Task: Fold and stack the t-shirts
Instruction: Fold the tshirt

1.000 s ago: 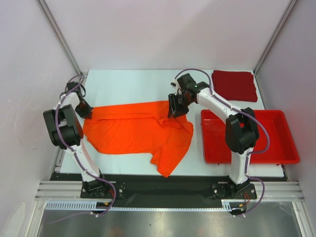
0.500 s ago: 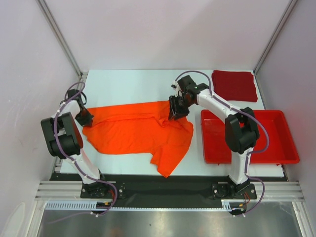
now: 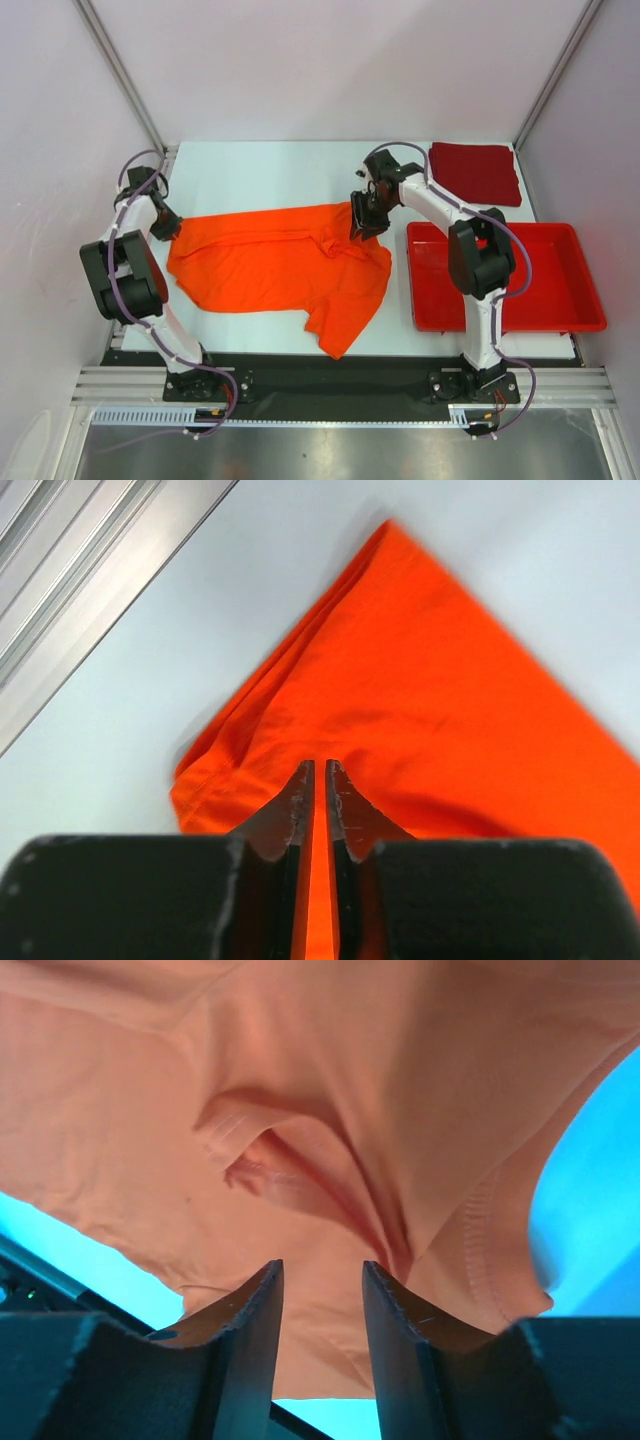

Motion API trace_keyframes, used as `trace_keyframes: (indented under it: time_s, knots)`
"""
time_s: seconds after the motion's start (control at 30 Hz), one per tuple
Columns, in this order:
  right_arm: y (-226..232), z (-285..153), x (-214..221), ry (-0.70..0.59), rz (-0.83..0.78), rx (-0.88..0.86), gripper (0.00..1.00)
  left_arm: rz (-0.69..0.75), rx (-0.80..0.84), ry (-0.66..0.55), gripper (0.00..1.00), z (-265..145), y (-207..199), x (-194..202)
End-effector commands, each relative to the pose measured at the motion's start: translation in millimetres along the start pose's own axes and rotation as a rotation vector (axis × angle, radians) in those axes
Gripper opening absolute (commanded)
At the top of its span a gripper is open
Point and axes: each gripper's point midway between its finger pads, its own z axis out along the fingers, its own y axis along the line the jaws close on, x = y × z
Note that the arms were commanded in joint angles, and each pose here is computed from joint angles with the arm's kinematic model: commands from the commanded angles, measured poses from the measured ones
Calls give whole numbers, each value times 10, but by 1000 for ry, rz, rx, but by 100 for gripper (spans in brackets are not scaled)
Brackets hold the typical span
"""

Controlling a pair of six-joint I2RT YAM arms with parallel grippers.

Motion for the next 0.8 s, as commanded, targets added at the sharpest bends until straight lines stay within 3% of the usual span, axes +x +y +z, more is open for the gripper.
trace_keyframes:
  time_s: [0.0, 0.23, 0.4, 0.6, 0.77]
  knots:
    - [-29, -2, -84, 3, 2, 44, 42, -31, 95, -33, 12, -3, -260, -225]
    - [-123, 158, -205, 14, 24, 83, 40, -24, 83, 30, 10, 344, -311, -150]
    - [-64, 272, -146, 48, -5, 66, 42, -10, 94, 37, 11, 383, -324, -127]
    - [114, 366, -271, 0, -1, 21, 43, -13, 91, 35, 11, 371, -307, -106]
    - [197, 486, -443, -45, 38, -1, 36, -40, 104, 45, 7, 383, -327, -70]
